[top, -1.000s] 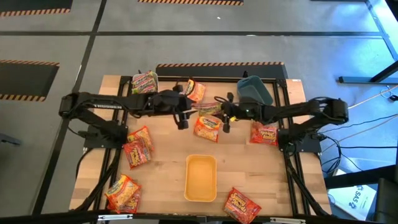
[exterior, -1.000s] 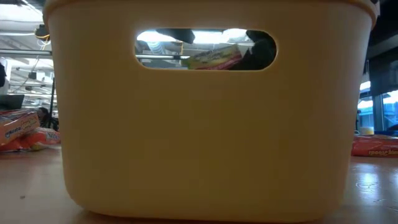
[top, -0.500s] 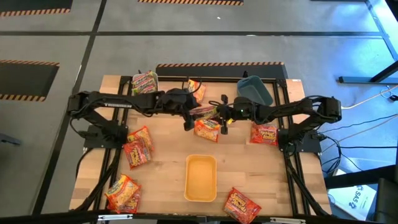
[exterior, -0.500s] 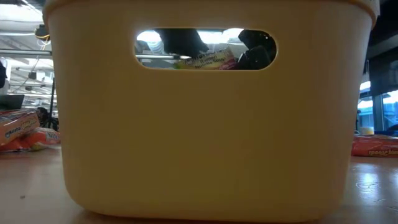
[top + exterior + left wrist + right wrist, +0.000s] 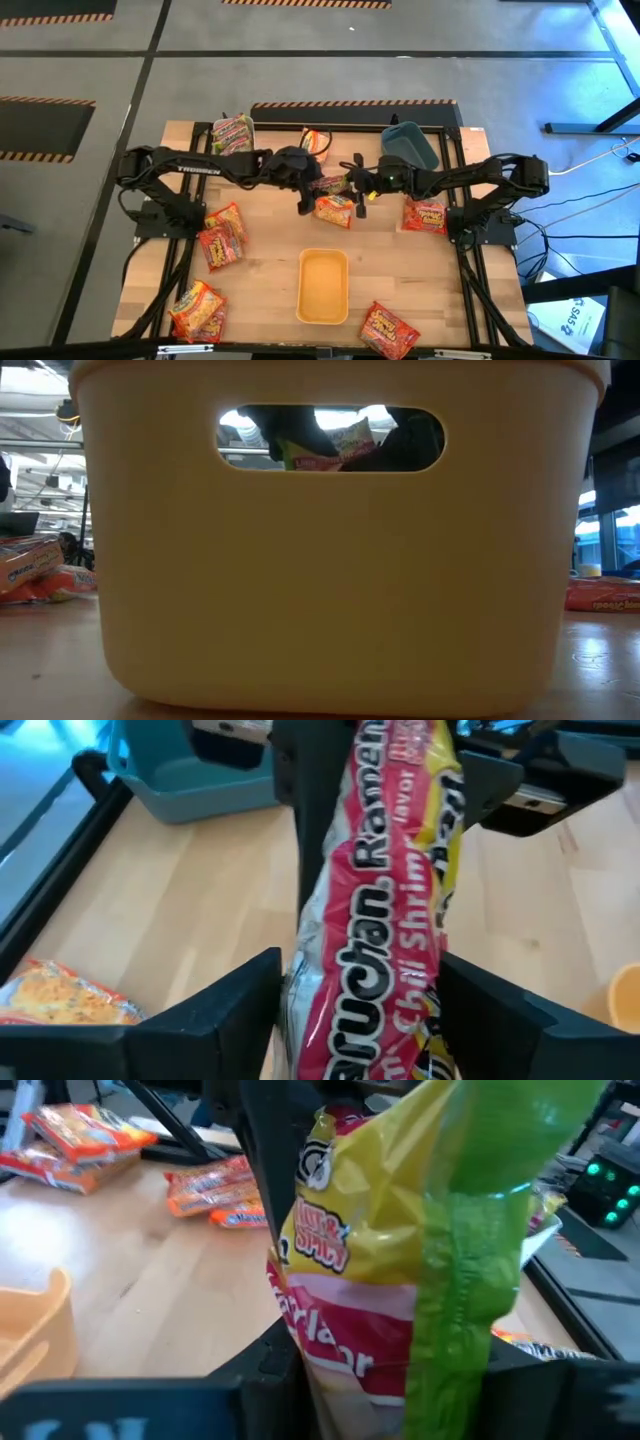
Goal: Sort Maruchan noodles
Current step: Put the green noodle pack into the white bin
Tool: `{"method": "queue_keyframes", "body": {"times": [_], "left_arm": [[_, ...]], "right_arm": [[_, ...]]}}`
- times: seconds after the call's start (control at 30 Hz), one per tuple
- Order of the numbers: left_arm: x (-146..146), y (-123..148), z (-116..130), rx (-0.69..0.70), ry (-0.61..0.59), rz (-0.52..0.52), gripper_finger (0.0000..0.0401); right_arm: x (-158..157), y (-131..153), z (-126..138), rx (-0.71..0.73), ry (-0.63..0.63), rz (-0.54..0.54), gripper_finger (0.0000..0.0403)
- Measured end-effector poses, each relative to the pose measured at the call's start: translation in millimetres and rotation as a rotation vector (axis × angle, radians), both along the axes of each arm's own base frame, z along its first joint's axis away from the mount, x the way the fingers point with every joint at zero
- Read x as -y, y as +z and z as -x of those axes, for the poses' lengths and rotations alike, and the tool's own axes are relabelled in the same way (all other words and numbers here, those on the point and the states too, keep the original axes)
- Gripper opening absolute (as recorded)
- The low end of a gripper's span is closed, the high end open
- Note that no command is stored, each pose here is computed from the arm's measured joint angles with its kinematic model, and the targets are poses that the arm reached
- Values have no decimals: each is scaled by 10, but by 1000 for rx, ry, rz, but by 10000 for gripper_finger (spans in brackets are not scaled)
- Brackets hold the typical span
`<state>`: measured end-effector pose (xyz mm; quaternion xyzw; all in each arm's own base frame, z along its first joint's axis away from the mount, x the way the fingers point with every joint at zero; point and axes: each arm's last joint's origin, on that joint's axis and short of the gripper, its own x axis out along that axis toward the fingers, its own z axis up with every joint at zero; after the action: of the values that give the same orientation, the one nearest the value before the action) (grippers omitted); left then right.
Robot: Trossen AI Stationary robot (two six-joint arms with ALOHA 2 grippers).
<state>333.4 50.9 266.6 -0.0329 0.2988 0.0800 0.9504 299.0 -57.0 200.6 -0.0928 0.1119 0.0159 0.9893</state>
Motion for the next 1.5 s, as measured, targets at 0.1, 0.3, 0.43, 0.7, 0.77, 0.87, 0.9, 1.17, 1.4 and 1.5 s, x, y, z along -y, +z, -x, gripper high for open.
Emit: {"method": "queue_keyframes", "body": {"times": [0.1,0.3,0.43,0.7,0.77,0.87,0.9,1.17,1.4,1.5], "left_arm": [[7,-2,-3,1,-3,1,200],[40,4,-8,4,-21,-5,123],[61,-14,-4,-16,-18,-18,118],[63,40,92,-56,16,-63,118],[62,74,172,-92,43,-79,118],[61,153,265,-100,74,-102,118],[62,176,319,-120,89,-112,118],[-49,351,864,-317,326,-196,118],[-380,270,1264,-586,552,-166,118],[-534,222,1340,-645,597,-118,118]], "right_arm": [[-8,-1,1,-1,24,-12,125],[-15,16,-2,17,48,-54,157],[-13,24,-4,24,43,-59,212],[-7,183,106,14,-50,-36,293],[-20,271,187,3,-66,-52,299],[-41,371,306,-21,-89,-82,299],[-43,392,331,-23,-98,-81,299],[-34,409,446,-102,-201,-25,294],[-27,395,455,-120,-229,-10,293],[-27,395,455,-120,-229,-10,293]]}}
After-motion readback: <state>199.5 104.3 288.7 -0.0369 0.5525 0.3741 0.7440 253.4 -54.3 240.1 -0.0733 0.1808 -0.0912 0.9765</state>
